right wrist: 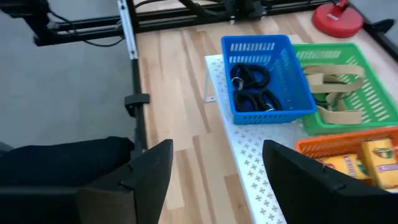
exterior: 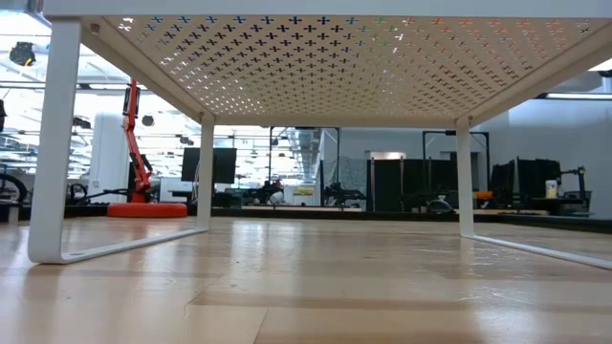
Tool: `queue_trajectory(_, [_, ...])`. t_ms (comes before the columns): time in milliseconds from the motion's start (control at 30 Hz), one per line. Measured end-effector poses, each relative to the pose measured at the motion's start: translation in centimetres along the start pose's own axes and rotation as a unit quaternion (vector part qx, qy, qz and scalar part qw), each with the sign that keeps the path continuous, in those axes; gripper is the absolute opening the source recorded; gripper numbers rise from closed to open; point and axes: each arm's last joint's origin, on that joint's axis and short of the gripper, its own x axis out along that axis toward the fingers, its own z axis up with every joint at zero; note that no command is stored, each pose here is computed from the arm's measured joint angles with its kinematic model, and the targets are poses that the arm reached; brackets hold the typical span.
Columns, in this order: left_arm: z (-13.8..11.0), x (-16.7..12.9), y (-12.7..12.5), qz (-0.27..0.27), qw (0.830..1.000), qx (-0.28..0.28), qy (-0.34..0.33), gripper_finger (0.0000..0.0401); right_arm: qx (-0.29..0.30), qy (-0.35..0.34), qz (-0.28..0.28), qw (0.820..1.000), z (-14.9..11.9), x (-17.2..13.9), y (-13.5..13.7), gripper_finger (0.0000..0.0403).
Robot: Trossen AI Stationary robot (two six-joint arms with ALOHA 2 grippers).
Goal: Pick & Place Office Desk Supplies
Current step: Return to Home Position
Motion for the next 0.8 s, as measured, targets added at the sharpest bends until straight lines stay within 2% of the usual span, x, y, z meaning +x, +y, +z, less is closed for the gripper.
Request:
queue_trajectory(133, [1.1, 1.7, 2.7, -0.021, 0.999, -0.020, 0.033, 0.0000, 0.001, 0.014, 0.016, 1.000, -0.1, -0.1, 0.2, 0.0245])
queue_trajectory(233, [0.8, 3.4, 3.3, -0.039, 0.996, -0.019, 0.072, 0.0000, -0.006, 0.022, 0.021, 1.000, -0.2, -0.1, 0.3, 0.0245])
queue_trajectory(467, [-0.5, 6.1, 3.1, -0.066, 0.989, -0.016, 0.130, 0.0000, -0.033, 0.023, 0.024, 0.999, -0.1, -0.2, 0.1, 0.0245])
queue_trajectory(800, [-0.7, 6.2, 2.3, -0.071, 0.987, -0.031, 0.143, 0.0000, -0.035, 0.016, 0.029, 0.999, 0.4, -0.2, 0.0, 0.0245])
